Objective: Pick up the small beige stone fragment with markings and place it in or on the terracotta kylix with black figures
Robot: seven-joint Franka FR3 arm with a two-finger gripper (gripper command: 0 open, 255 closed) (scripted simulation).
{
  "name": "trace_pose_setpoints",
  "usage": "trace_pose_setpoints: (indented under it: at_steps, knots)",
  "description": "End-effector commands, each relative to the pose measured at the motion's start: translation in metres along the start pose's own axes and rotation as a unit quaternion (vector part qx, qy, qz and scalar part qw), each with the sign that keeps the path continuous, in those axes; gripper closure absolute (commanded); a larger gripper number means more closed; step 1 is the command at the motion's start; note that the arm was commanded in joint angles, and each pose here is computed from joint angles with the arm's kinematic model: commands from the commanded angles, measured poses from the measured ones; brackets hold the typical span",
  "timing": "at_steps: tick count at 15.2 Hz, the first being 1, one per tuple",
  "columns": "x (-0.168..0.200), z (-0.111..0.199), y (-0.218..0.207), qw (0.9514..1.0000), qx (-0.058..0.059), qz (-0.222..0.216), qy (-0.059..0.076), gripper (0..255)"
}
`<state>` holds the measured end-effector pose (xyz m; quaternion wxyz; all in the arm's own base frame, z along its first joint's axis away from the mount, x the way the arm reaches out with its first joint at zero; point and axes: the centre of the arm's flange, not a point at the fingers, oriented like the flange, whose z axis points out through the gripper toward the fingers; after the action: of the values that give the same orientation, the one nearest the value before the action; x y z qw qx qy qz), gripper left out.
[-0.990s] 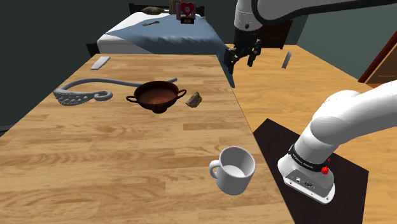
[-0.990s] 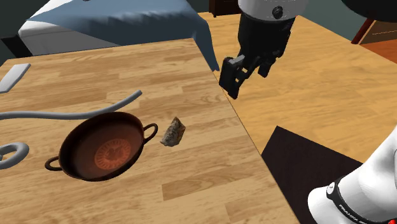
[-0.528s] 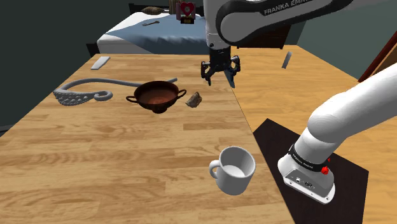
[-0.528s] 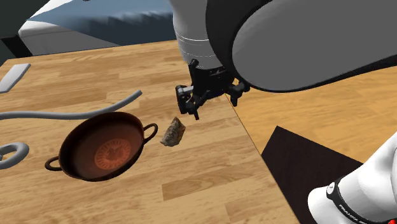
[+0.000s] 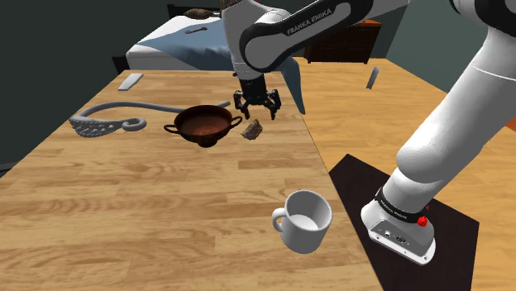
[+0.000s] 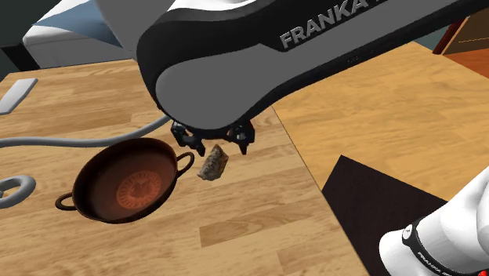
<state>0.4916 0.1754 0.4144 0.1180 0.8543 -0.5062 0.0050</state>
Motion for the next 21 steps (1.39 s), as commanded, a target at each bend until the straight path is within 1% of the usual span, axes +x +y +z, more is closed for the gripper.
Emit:
trace_pose_setpoints:
  at_steps: [1, 3, 11, 18, 19, 21]
  knots:
    - [0.006, 0.016, -0.027, 0.9984, -0.009, 0.055, -0.008, 0]
    - [0.014, 0.028, -0.05, 0.9948, -0.016, 0.1, -0.016, 0]
    - [0.012, 0.068, -0.048, 0.9948, -0.016, 0.1, -0.016, 0]
    - [0.012, 0.068, -0.048, 0.9948, -0.016, 0.1, -0.016, 0]
    - [0.013, 0.068, -0.048, 0.9948, -0.016, 0.1, -0.016, 255]
    - [0.012, 0.068, -0.048, 0.9948, -0.016, 0.1, -0.016, 255]
